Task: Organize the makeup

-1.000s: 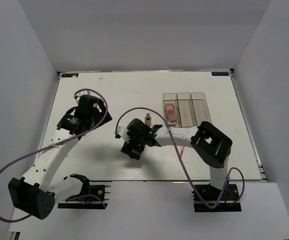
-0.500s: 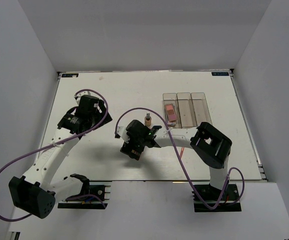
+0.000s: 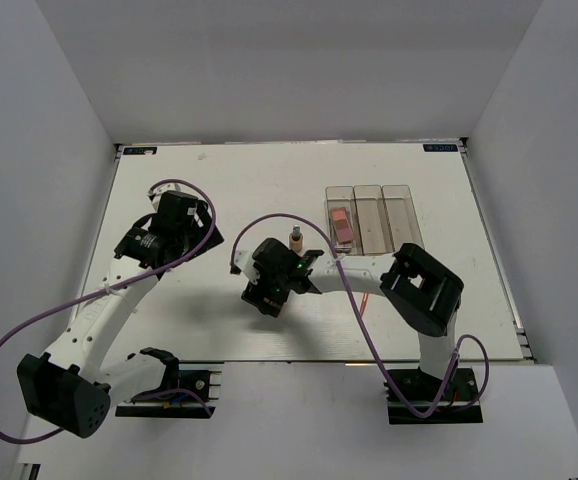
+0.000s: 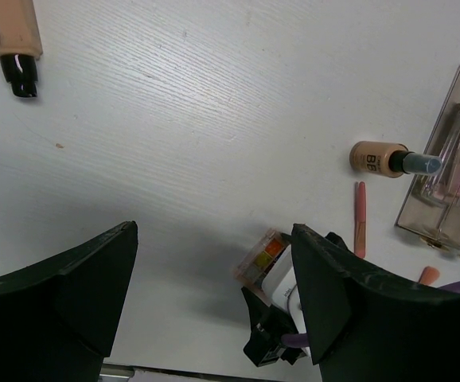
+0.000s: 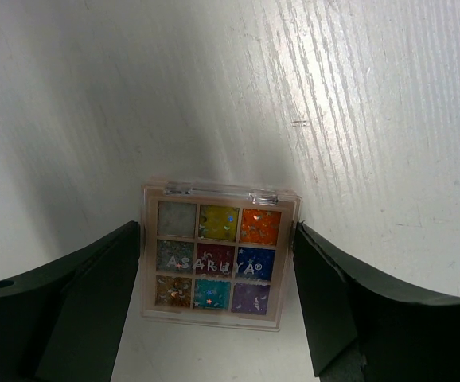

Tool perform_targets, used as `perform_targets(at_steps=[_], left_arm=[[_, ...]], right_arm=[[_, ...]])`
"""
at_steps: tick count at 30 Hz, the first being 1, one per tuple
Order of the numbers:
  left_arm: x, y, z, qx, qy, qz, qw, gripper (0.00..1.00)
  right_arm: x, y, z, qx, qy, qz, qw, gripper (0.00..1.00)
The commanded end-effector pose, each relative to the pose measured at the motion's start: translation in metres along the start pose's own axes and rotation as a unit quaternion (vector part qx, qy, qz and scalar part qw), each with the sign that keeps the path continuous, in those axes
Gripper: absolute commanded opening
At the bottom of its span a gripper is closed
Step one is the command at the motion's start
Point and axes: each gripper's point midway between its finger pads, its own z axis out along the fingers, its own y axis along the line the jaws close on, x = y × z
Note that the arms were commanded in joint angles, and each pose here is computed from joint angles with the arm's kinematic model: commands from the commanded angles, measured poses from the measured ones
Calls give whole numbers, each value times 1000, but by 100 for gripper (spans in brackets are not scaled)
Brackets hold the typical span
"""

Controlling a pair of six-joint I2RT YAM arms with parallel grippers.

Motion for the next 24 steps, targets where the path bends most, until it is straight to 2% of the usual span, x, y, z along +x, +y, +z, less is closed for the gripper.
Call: perform_targets(at_steps=[1, 5, 14, 19, 24], left_arm=[[-15, -2, -10, 7, -27, -12, 1000, 87], [-12, -1, -7, 5, -26, -11, 1000, 87], [-10, -1, -4, 8, -29, -16, 999, 87], [-7, 0, 2, 8, -28, -16, 999, 87], [-3, -4, 10, 13, -18, -13, 1000, 87]], right_arm=[[43, 11, -8, -37, 73, 30, 996, 27], [8, 4, -37, -49, 16, 21, 998, 21], [-47, -27, -107, -34, -80, 19, 996, 20], [-64, -70, -145, 41, -122, 44, 991, 22], [-50, -132, -165, 143, -126, 94, 977, 19]])
